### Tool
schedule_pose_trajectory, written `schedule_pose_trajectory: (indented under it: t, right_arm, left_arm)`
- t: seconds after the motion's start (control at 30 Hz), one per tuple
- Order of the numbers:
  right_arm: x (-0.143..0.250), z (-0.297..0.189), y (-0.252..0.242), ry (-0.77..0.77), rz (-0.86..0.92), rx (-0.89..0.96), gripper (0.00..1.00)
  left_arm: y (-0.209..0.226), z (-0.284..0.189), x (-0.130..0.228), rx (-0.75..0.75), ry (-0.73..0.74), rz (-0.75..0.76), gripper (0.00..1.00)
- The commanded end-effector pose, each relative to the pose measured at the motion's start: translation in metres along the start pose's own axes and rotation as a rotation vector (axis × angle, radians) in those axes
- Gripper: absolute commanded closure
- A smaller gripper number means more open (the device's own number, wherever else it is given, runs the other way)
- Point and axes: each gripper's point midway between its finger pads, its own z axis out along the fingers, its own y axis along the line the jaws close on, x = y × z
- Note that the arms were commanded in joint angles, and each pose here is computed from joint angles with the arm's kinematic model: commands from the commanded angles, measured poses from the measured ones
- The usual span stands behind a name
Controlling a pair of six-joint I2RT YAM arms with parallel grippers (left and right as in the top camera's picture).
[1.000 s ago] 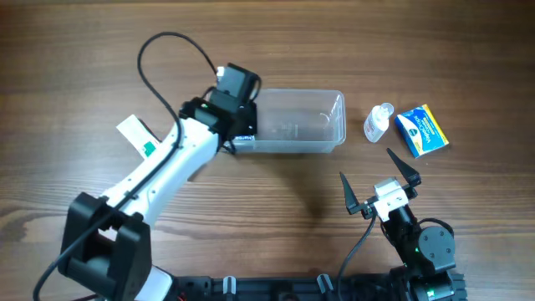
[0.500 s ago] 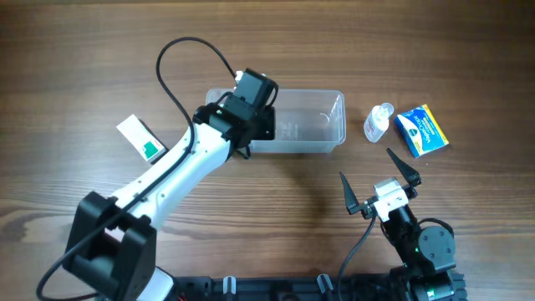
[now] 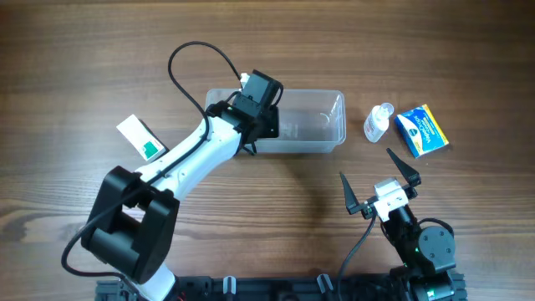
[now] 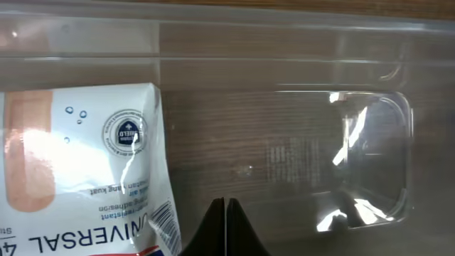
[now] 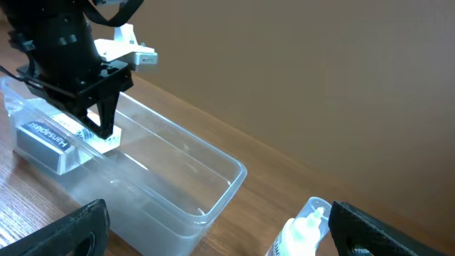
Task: Pack container
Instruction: 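Lower the Hansaplast box into the container and open the left gripper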
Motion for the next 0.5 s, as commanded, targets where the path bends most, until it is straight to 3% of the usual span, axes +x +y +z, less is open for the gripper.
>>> schedule_pose_trajectory:
  t: [0.0, 0.47]
  right_arm:
    - [-0.003, 0.0, 0.001, -0.016, -0.007, -0.009, 0.0]
    - [-0.003, 0.0, 0.001, -0.016, -0.006, -0.009, 0.0]
  left_arm:
    - [0.008, 0.006, -0.009, -0.049, -0.03, -0.015, 0.96]
    - [0.03, 0.018, -0.011, -0.054, 0.004, -0.034, 0.96]
